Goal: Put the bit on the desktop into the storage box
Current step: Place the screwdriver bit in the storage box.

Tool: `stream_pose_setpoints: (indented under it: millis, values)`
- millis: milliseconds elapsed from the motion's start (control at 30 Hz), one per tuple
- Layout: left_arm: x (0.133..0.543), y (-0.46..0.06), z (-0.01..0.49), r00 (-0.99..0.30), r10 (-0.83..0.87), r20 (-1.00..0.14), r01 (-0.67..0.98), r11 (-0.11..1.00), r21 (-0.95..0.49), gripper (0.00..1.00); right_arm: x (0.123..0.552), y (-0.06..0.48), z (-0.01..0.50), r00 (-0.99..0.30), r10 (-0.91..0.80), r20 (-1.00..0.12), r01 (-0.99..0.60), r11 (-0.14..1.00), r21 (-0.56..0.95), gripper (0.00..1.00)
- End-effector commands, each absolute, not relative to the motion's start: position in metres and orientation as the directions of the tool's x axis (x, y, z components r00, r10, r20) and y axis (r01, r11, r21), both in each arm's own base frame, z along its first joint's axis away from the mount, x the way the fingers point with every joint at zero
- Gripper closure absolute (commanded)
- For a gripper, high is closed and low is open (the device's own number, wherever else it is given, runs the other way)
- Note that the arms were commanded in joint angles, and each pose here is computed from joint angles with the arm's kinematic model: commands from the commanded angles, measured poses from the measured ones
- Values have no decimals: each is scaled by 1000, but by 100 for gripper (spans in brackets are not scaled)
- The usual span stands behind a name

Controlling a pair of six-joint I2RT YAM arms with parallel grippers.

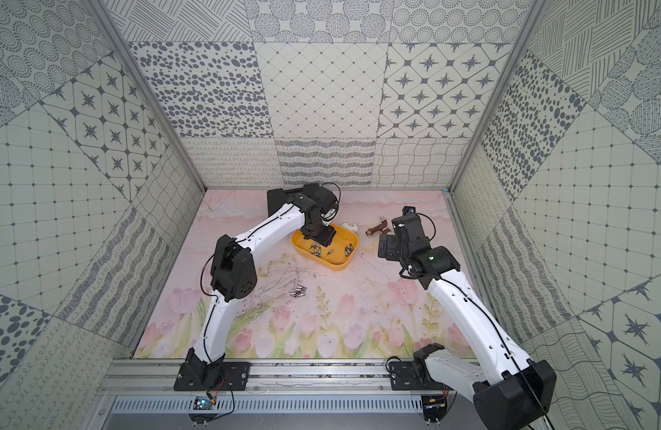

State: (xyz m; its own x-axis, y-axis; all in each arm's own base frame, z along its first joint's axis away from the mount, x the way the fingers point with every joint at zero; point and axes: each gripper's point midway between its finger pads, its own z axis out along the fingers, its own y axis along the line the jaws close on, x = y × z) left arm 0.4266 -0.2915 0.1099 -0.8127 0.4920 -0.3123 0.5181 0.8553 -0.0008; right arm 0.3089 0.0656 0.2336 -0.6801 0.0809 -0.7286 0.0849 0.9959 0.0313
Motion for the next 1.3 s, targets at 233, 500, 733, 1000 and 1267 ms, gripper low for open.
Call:
stream_pose_setpoints:
  millis: [233,500,733,1000,1267]
  values:
    - [397,-269,169,-782,449,-431,504,864,-14,21,312,69,238,-665,77,-743,64,997,46,3]
    - [369,-241,174,-788,421,-449,465,885,13,12,312,71,236,-669,71,-740,54,997,47,3]
    - [348,-218,167,-809,372,-454,416,910,4,7,311,75,236,-675,51,-736,19,998,52,3]
    - [324,-197,153,-853,299,-427,355,933,-56,5,310,81,235,-685,34,-728,-14,998,60,4]
    - [294,-178,138,-887,296,-354,332,942,-46,12,310,82,236,-684,33,-729,-19,998,62,3]
